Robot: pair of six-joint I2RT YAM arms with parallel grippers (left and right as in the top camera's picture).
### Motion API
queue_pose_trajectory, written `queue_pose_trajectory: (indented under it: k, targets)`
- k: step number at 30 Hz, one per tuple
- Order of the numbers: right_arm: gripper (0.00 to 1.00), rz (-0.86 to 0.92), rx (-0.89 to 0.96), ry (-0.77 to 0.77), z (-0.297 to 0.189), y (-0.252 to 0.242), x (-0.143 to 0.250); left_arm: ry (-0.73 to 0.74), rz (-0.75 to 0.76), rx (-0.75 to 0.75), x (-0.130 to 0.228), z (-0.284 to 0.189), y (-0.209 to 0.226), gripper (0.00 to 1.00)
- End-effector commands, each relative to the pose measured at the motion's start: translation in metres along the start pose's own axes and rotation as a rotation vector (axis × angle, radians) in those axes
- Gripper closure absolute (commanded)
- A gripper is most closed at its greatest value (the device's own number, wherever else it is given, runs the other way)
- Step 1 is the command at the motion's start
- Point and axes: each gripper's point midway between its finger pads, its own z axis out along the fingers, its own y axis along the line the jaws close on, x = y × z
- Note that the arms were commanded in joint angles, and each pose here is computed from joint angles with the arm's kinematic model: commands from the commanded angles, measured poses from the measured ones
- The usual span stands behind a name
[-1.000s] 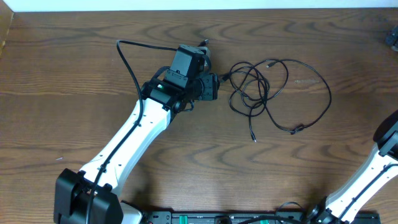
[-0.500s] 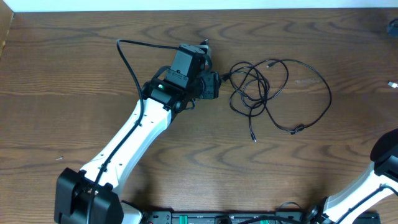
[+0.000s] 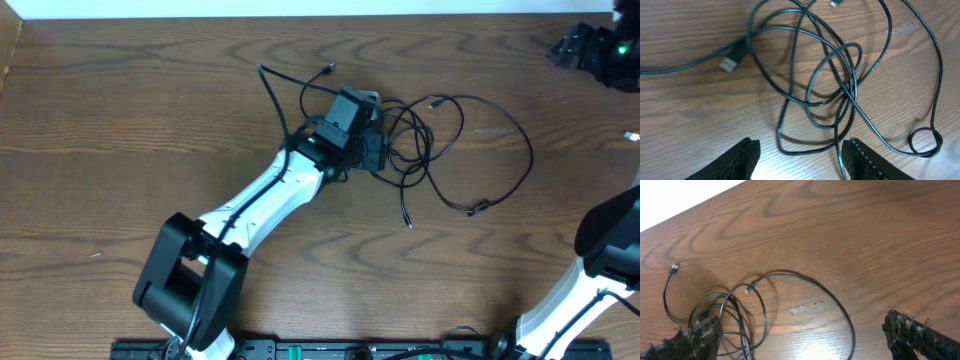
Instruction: Untangle cables
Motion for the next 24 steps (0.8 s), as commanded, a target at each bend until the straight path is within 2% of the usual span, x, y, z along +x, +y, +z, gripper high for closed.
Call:
queue_pose_trajectory:
  k: [1, 11, 15, 18, 24]
  targets:
    - [0.01, -0.035, -0.005, 0.021, 0.007, 0.008, 0.005, 0.006, -0.068, 0.008, 0.003, 0.013, -0.002, 0.41]
    - [0.01, -0.039, -0.008, 0.069, 0.021, 0.013, 0.02, -0.052, -0.228, 0.03, -0.005, 0.059, 0.004, 0.42]
    - [0.01, -0.037, -0.008, 0.074, 0.023, 0.012, 0.021, -0.119, -0.307, -0.033, -0.013, 0.07, 0.019, 0.45]
    - [0.01, -0.041, -0.01, 0.077, 0.025, 0.014, 0.023, -0.164, -0.33, -0.098, -0.017, 0.074, 0.033, 0.47]
    - [0.01, -0.042, -0.011, 0.086, 0.031, 0.014, 0.026, -0.196, -0.329, -0.109, -0.021, 0.081, 0.038, 0.48]
